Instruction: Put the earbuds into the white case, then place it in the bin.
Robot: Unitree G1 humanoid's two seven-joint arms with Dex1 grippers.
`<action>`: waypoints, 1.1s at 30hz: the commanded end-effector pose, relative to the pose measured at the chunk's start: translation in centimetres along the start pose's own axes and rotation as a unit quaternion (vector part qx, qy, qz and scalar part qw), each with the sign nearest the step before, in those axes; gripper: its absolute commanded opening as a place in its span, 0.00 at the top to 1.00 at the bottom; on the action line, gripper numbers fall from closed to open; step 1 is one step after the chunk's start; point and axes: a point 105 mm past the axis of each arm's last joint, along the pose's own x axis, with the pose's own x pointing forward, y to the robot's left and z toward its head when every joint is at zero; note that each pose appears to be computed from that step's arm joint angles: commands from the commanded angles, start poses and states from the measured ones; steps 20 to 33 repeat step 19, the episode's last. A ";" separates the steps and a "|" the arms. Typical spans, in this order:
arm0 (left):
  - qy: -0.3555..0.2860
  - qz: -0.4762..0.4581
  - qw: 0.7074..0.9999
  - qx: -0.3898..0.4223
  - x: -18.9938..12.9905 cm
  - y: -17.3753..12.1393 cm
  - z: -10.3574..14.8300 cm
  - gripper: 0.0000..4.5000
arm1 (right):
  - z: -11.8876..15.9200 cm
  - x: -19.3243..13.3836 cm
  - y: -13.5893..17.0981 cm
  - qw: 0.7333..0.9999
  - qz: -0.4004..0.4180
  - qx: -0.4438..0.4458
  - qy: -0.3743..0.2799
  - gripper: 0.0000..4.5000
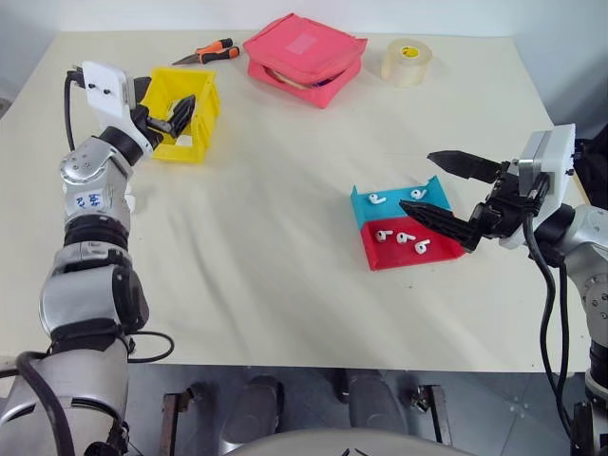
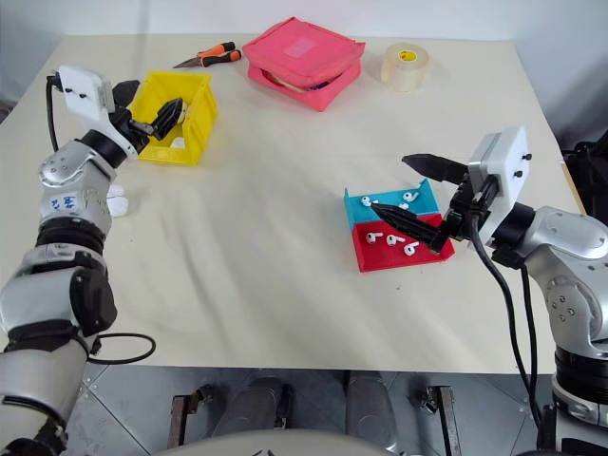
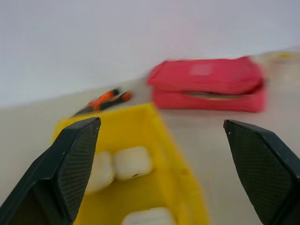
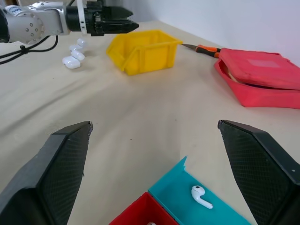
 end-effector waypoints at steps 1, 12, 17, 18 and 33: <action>-0.034 -0.069 0.997 -0.023 -1.6 -1.5 2.3 0.00 | 0.1 -0.6 0.1 0.999 0.021 -0.029 0.010 0.00; 0.056 -0.210 0.975 -0.054 -9.7 -4.0 0.5 0.00 | -3.8 -3.9 1.2 0.990 0.090 -0.017 0.107 0.00; 0.067 -0.210 0.974 -0.051 -10.8 -3.6 0.8 0.00 | -3.8 -4.5 0.7 0.991 0.076 -0.016 0.110 0.00; 0.062 -0.219 0.973 -0.047 -10.9 -3.7 1.0 0.00 | -3.8 -4.6 0.7 0.991 0.075 -0.015 0.109 0.00; 0.059 -0.225 0.972 -0.044 -11.1 -3.8 1.1 0.00 | -3.9 -4.5 0.7 0.991 0.074 -0.014 0.109 0.00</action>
